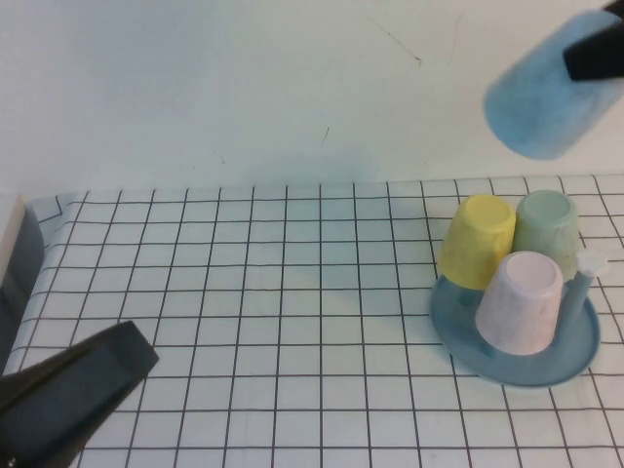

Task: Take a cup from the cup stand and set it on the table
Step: Hand over the cup

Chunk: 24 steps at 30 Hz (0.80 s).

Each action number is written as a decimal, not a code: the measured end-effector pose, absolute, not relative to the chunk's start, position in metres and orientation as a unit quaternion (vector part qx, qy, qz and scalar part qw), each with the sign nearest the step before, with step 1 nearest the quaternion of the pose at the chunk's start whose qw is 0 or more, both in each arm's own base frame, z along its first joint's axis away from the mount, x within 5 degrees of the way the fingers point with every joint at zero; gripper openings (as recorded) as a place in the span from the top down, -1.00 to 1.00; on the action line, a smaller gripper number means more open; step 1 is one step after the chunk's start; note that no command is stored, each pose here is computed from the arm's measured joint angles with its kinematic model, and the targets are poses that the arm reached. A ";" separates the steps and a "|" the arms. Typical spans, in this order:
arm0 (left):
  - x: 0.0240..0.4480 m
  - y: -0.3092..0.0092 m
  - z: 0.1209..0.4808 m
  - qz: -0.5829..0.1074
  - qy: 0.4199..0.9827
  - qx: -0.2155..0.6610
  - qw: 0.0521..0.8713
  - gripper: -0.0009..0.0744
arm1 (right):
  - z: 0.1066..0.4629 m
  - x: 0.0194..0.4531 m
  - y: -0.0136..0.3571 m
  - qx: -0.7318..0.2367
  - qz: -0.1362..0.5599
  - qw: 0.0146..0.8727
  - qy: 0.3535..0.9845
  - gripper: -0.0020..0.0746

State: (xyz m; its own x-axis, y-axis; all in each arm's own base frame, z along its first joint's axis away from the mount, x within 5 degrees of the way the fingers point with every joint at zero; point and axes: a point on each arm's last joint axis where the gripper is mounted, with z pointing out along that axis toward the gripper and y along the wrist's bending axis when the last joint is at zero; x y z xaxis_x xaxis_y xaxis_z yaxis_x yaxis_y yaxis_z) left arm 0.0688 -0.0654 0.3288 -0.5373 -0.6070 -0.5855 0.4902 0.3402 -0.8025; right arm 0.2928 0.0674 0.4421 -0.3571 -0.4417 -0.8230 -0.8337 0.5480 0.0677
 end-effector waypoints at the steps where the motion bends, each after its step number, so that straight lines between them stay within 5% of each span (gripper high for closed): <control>1: 0.069 -0.067 0.329 -0.585 0.664 -0.044 0.464 -0.01 | 0.447 0.290 0.072 -0.406 0.278 0.410 0.768 -0.51; 3: 0.072 -0.069 0.328 -0.600 0.667 -0.055 0.438 -0.45 | 0.453 0.285 0.082 -0.400 0.355 0.436 0.724 -0.51; 6: 0.075 -0.069 0.327 -0.606 0.671 -0.062 0.422 -0.75 | 0.445 0.282 0.097 -0.396 0.426 0.441 0.684 -0.51; 15: 0.078 -0.068 0.326 -0.609 0.672 -0.081 0.414 -0.79 | 0.378 0.262 0.154 -0.367 0.578 0.377 0.624 -0.51; 24: 0.084 -0.063 0.326 -0.600 0.665 -0.124 0.427 -0.78 | 0.354 0.238 0.187 -0.383 0.611 0.353 0.596 -0.51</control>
State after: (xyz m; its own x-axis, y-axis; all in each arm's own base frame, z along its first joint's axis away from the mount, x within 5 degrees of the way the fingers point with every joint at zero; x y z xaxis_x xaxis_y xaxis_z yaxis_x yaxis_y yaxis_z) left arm 0.0836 -0.0631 0.3257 -0.6053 -0.6768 -0.4190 0.3474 0.2491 -0.9040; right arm 0.2383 0.1872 0.3542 -0.4565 -0.0260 -0.8893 -0.8885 -0.0398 0.4572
